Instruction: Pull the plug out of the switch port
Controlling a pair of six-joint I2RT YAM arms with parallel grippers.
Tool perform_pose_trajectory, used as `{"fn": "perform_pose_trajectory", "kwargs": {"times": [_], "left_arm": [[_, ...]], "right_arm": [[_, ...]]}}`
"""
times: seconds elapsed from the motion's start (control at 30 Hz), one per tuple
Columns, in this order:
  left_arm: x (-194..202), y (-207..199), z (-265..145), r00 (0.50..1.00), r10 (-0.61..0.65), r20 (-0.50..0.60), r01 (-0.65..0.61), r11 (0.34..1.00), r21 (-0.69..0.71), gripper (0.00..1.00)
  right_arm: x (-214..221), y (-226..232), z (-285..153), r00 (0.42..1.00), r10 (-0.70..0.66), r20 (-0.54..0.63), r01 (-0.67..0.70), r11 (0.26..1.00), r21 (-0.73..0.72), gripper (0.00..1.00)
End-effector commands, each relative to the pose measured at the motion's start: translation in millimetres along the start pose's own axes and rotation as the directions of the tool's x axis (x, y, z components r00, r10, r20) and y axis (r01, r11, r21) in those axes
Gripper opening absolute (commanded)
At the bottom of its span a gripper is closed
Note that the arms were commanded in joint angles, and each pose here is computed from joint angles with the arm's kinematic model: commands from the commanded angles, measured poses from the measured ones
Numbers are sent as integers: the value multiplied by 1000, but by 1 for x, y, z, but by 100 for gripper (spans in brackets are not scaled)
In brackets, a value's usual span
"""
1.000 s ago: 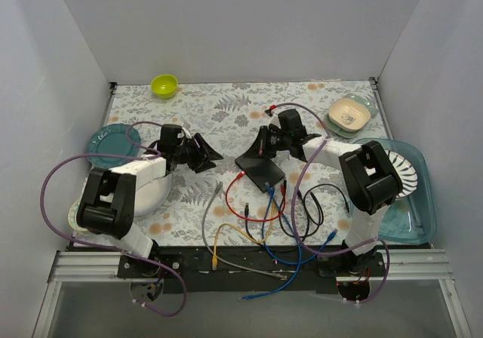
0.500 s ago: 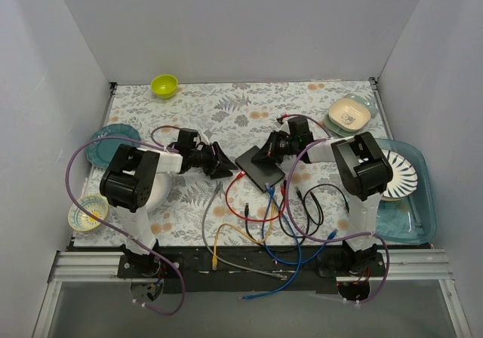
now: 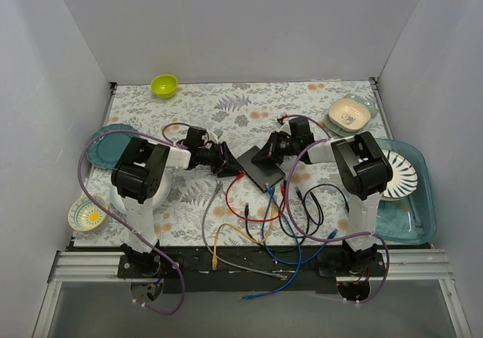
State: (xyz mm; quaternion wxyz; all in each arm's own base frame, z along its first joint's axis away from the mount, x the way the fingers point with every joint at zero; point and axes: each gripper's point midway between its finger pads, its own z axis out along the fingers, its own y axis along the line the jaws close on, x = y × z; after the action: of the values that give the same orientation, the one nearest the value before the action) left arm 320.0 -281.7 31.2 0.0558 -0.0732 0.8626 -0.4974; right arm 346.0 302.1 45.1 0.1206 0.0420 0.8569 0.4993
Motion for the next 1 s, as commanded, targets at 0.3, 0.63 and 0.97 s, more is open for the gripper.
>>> {"fn": "perform_pose_trajectory", "kwargs": {"times": [0.3, 0.63, 0.97], "left_arm": [[9, 11, 12, 997, 64, -30, -65, 997, -35, 24], [5, 16, 18, 999, 43, -29, -45, 997, -66, 14], [8, 20, 17, 999, 44, -25, -46, 996, -81, 0]], "right_arm": [[12, -29, 7, 999, 30, -41, -27, 997, 73, 1], [13, -31, 6, 999, 25, -44, -22, 996, 82, 1], [11, 1, -13, 989, -150, -9, 150, 978, 146, 1]]}}
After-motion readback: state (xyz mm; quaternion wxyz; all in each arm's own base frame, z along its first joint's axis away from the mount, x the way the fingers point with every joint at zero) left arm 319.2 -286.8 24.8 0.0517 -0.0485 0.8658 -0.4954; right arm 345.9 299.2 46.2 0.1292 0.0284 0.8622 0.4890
